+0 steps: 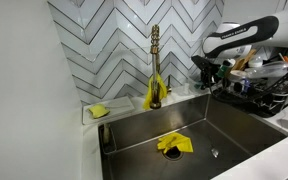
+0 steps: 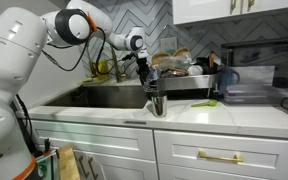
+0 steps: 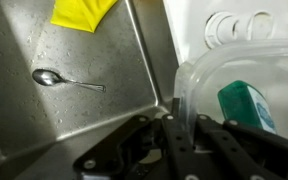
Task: Remove lunchbox from the drying rack, put it on the counter, put the bottle with green contents in the lunchbox and then move the lunchbox to the top right side of sink
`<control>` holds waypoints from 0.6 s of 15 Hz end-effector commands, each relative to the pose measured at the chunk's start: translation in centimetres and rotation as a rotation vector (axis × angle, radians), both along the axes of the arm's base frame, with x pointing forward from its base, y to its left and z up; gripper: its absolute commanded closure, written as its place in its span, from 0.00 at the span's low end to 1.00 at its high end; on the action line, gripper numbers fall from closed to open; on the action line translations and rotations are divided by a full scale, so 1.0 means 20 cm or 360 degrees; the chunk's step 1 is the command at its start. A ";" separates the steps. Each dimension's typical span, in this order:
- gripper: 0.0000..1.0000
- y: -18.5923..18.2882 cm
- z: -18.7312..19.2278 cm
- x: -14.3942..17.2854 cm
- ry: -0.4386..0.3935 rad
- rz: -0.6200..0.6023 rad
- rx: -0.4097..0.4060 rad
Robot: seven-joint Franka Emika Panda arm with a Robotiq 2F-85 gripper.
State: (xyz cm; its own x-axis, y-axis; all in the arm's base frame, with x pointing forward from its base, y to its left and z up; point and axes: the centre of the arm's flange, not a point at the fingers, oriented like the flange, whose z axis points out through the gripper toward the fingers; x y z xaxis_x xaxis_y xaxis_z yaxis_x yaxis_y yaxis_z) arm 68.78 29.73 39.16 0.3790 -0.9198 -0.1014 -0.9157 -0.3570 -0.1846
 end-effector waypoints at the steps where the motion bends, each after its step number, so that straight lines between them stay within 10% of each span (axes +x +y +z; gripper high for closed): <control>1: 0.99 0.07 -0.02 0.09 0.0004 0.0043 -0.0037; 2: 0.99 0.08 -0.03 0.09 0.0008 0.0047 -0.0036; 3: 0.70 0.09 -0.03 0.09 0.0015 0.0038 -0.0033; 9: 0.33 0.09 0.12 0.03 -0.0055 0.0030 -0.0020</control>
State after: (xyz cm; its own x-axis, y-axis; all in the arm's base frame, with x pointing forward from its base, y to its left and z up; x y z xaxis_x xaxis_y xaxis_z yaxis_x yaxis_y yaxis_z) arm 69.91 31.18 39.91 0.3975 -0.9117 -0.1043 -0.9054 -0.3713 -0.2058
